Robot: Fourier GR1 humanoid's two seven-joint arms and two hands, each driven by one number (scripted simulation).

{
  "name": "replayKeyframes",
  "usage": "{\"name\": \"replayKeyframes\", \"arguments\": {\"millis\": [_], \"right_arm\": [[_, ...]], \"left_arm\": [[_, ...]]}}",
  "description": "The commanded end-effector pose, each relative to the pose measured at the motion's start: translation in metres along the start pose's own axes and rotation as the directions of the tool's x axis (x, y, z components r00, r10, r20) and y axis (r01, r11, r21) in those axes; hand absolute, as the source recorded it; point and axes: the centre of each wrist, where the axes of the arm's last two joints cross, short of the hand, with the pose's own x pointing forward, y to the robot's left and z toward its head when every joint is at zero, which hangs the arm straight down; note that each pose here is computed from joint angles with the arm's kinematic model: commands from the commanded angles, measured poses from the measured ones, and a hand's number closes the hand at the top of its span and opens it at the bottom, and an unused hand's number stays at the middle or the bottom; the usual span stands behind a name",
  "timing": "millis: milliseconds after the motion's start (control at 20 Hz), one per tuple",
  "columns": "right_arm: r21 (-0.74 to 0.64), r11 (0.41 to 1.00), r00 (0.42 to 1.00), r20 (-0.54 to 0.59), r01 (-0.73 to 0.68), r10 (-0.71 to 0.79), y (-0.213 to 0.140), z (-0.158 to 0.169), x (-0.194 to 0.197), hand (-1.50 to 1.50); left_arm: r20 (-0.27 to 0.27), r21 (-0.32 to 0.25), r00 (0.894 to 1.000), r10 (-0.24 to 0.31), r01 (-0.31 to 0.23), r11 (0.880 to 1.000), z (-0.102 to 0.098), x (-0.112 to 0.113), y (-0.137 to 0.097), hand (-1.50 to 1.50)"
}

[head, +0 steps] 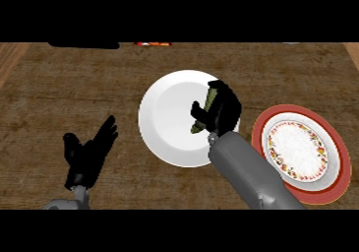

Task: Pick the squash from the plate and place it in the plate

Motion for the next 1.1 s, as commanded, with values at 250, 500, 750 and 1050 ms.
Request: {"name": "replayKeyframes", "arguments": {"millis": [250, 500, 750, 1050], "right_arm": [[0.030, 0.966, 0.961, 0.095, 0.258, -0.260, -0.011, -0.022, 0.028, -1.50], [-0.051, 0.915, 0.912, 0.113, 0.401, -0.394, -0.022, -0.022, 0.005, -1.50], [0.000, 0.865, 0.864, 0.054, 0.502, -0.501, -0.033, -0.013, -0.016, -1.50], [0.194, 0.791, 0.803, 0.026, 0.580, -0.595, -0.058, 0.026, -0.068, -1.50]], "left_arm": [[-0.026, -0.010, 1.000, 0.000, 0.000, 1.000, -0.004, -0.007, -0.008, 0.00], [-0.021, 0.019, 1.000, 0.009, -0.008, 1.000, 0.004, -0.016, -0.005, 0.00], [-0.049, 0.038, 0.999, 0.021, -0.019, 0.999, 0.006, -0.008, 0.006, 0.00], [-0.048, 0.053, 0.999, 0.019, -0.016, 0.998, 0.019, -0.027, 0.016, 0.00]]}}
